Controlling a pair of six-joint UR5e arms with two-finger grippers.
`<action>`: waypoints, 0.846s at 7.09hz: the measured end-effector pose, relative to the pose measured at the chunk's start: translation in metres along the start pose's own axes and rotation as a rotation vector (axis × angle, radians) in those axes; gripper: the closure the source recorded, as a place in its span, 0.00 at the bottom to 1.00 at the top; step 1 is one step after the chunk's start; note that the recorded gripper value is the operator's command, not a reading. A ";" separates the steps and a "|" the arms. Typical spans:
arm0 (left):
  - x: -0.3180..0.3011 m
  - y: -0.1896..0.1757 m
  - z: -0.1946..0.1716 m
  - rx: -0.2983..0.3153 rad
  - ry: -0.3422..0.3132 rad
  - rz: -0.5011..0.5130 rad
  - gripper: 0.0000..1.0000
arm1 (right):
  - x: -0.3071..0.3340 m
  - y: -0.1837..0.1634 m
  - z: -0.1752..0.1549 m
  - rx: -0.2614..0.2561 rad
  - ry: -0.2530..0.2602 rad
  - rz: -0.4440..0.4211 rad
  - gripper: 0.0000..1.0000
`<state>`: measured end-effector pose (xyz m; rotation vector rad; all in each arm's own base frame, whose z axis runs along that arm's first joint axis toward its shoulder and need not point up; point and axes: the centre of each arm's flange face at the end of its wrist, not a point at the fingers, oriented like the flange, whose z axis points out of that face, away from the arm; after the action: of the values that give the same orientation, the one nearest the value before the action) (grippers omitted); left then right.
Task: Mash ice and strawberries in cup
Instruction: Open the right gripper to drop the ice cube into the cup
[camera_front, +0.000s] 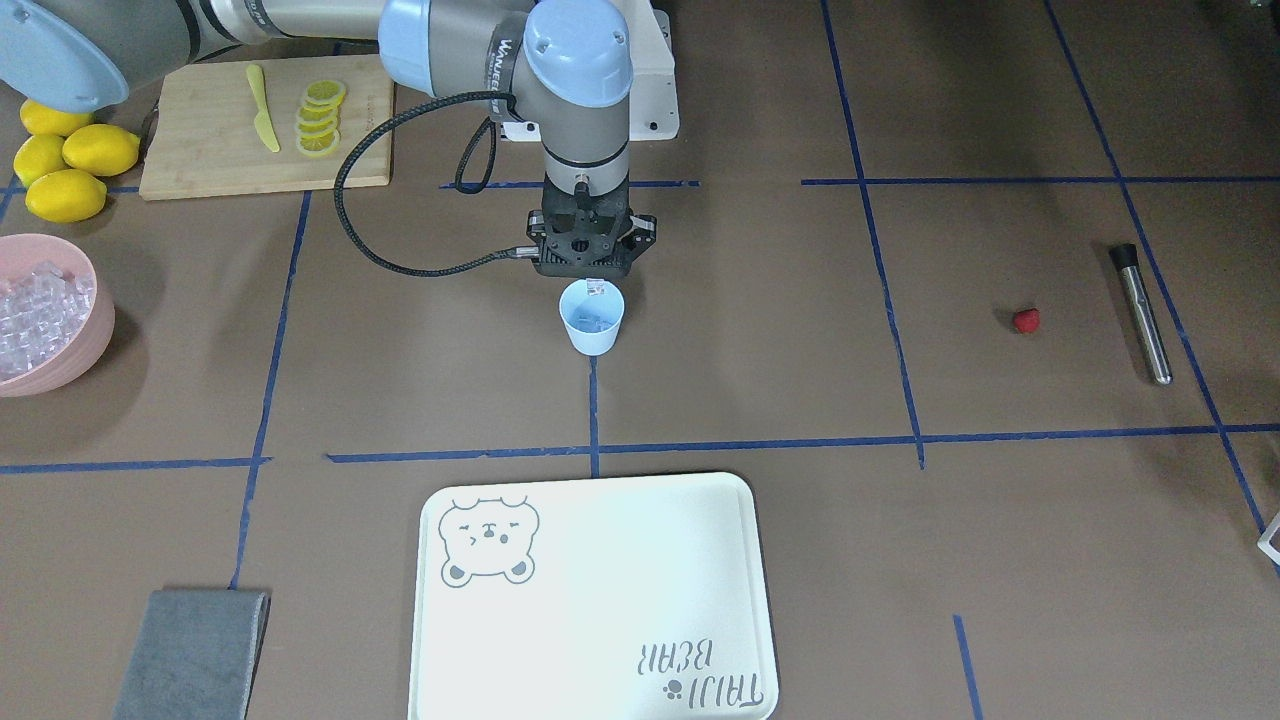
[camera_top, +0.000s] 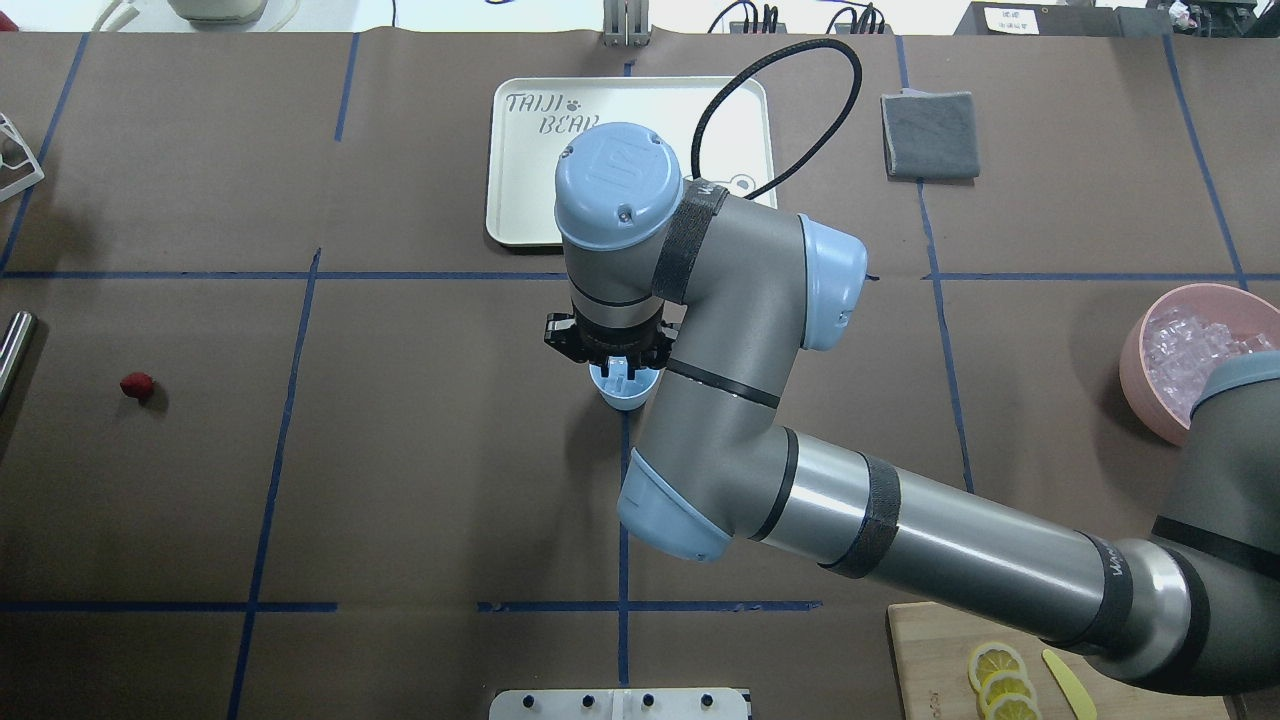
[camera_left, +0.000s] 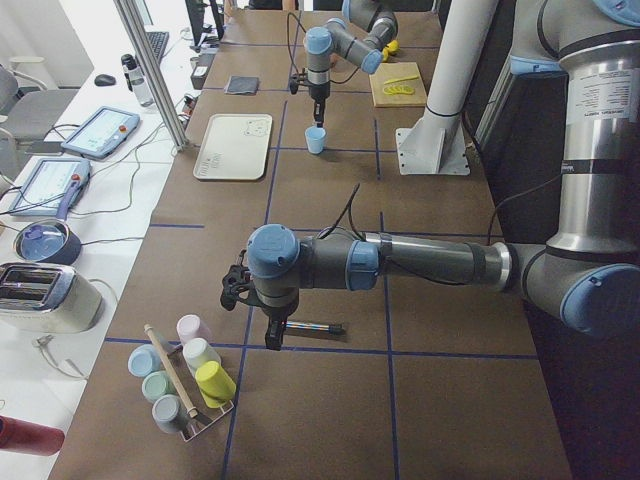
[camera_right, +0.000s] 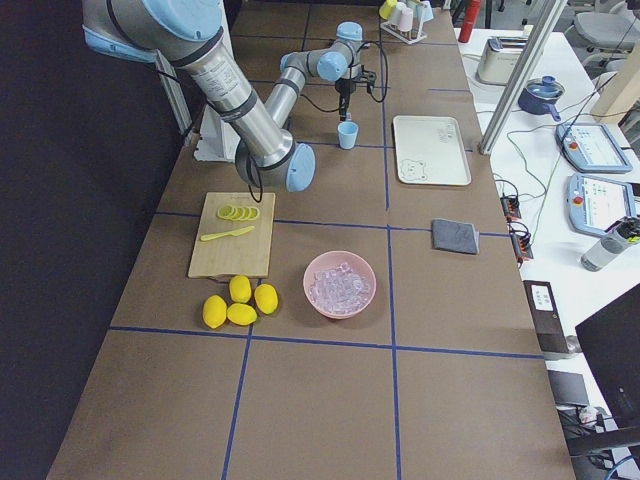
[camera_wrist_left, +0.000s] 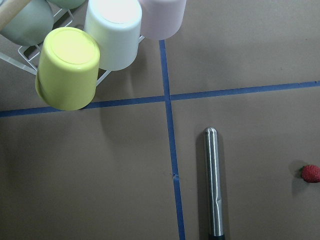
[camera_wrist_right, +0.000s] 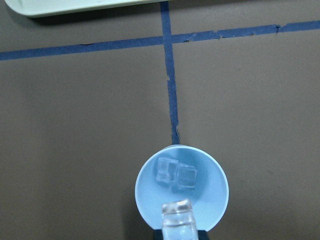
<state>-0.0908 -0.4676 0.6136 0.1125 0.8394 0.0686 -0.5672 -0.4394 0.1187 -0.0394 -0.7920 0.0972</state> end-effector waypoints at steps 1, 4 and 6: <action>0.000 0.000 0.000 0.000 0.000 0.000 0.00 | 0.000 0.000 0.000 0.000 0.000 0.000 0.67; 0.000 0.000 0.000 0.000 0.000 0.000 0.00 | -0.001 0.000 0.000 -0.002 0.000 0.000 0.48; 0.000 0.000 0.000 0.000 0.000 0.001 0.00 | -0.001 0.000 0.000 -0.001 -0.001 0.000 0.44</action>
<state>-0.0905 -0.4679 0.6132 0.1131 0.8394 0.0699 -0.5674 -0.4398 0.1179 -0.0401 -0.7933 0.0969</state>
